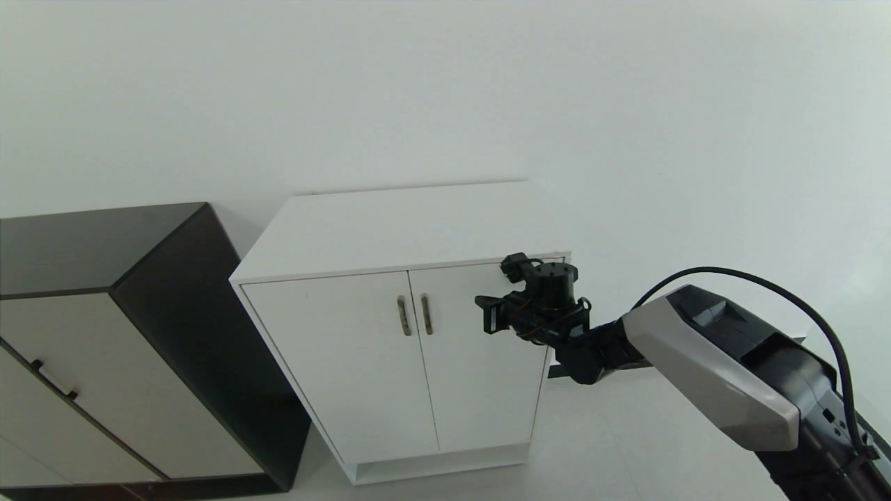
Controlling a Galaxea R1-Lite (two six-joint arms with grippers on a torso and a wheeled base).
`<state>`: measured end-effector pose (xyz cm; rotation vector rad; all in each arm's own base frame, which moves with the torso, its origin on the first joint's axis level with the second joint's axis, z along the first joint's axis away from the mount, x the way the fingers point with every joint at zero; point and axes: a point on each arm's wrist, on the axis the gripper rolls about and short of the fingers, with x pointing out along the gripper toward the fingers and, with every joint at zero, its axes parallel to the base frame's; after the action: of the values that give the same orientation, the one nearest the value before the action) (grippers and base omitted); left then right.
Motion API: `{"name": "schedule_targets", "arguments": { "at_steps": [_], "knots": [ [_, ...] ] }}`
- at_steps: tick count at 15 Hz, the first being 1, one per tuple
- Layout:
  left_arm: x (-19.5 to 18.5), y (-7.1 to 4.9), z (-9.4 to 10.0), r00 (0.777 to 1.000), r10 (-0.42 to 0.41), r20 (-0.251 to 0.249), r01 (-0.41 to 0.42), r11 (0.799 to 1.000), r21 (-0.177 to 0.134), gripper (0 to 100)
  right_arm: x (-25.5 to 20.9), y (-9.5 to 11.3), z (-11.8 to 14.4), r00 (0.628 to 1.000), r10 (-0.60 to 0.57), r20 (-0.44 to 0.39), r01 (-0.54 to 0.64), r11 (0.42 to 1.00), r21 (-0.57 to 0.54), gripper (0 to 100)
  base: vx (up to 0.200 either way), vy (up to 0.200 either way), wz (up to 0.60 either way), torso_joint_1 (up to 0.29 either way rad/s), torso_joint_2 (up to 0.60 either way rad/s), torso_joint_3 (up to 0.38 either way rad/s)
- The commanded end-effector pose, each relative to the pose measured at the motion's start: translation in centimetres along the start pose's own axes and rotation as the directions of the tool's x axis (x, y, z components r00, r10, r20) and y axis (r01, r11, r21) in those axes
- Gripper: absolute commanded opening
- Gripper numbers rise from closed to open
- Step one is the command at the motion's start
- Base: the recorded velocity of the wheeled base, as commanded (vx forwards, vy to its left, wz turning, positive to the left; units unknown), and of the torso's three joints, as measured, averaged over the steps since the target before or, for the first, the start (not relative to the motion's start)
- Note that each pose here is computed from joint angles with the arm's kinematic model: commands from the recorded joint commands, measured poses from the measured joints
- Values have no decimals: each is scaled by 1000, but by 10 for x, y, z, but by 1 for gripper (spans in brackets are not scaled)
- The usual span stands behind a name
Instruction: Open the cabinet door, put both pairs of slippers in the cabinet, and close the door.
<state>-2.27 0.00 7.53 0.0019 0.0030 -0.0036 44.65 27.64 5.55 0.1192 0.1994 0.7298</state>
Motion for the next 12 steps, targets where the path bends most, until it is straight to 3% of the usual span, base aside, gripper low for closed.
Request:
{"name": "schedule_targets", "arguments": {
  "at_steps": [1,7,12],
  "knots": [
    [0,0,0,1000,-1,0,1,1000,1,0,3,-1,-1,1000,1,6,-1,1000,-1,0,0,0,0,0,0,0],
    [0,0,0,1000,-1,0,1,1000,1,0,2,0,-5,1000,-2,-5,2,1000,-2,0,0,0,0,0,0,0],
    [0,0,0,1000,-1,0,1,1000,1,0,-44,19,8,1000,11,-7,-12,1000,-6,0,0,0,0,0,0,0]
  ]
}}
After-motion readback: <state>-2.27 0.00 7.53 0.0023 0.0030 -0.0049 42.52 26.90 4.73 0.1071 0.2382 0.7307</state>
